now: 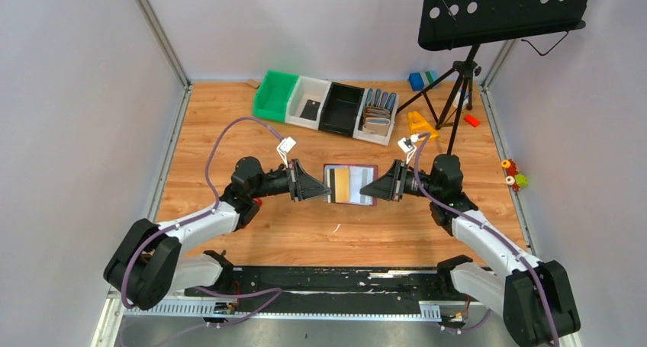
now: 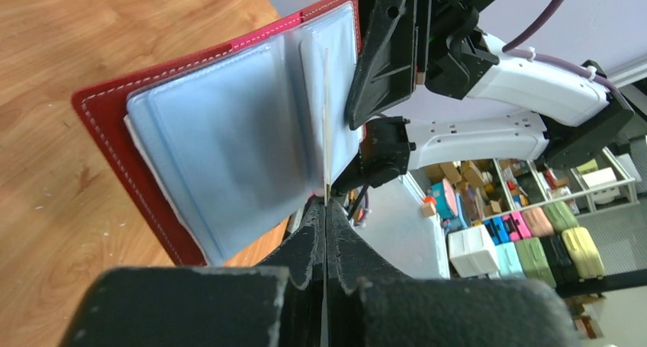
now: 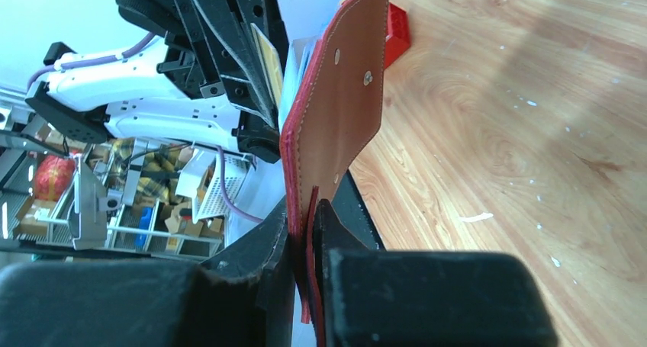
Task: Take the credit cards out of the card holder
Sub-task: Remove the credit card from the card holder, then place the credit card in the storage box.
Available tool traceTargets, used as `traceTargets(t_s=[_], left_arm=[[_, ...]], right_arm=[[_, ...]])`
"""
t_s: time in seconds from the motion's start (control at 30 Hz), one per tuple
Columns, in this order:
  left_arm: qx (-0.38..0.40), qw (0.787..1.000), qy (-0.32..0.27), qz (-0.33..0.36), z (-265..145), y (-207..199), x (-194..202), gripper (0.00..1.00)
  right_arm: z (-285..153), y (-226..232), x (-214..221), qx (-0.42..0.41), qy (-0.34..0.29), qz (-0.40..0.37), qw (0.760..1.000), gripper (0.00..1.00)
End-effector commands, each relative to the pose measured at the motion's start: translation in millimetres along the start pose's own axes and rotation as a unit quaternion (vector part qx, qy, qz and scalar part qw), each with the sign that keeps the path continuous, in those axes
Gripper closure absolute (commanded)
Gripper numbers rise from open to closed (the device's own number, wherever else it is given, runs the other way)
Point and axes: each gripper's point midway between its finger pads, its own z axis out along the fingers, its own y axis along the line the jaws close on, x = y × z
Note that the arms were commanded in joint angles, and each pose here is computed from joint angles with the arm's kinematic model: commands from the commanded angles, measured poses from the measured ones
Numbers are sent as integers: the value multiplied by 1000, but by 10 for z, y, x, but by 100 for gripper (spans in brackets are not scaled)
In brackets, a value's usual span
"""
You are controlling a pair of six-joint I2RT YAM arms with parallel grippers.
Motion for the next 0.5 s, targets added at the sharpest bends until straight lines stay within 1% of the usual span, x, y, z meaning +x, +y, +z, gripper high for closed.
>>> traceTargets(t_s=[0.0, 0.1, 0.2, 0.27, 0.37, 0.47], left_arm=[[-18, 1000, -13, 15, -90, 66, -70, 100], [-88, 996, -23, 7, -220, 379, -184, 100], [-198, 980, -20, 22, -369, 707, -294, 100], [-274, 961, -14, 40, -504, 868, -372, 100], [-357, 931, -28, 76, -667, 964, -662, 100], [-443, 889, -33, 113, -842, 1122, -968, 100]], right_arm=[[-88, -110, -122, 30, -36, -13, 999, 100], [-177, -384, -155, 98, -51, -7, 994, 100], [-233, -581, -128, 149, -47, -8, 988, 100], [-247, -659, -112, 166, -40, -10, 985, 100], [-262, -734, -85, 183, -30, -9, 983, 100], [-260, -752, -117, 189, -26, -17, 981, 100]])
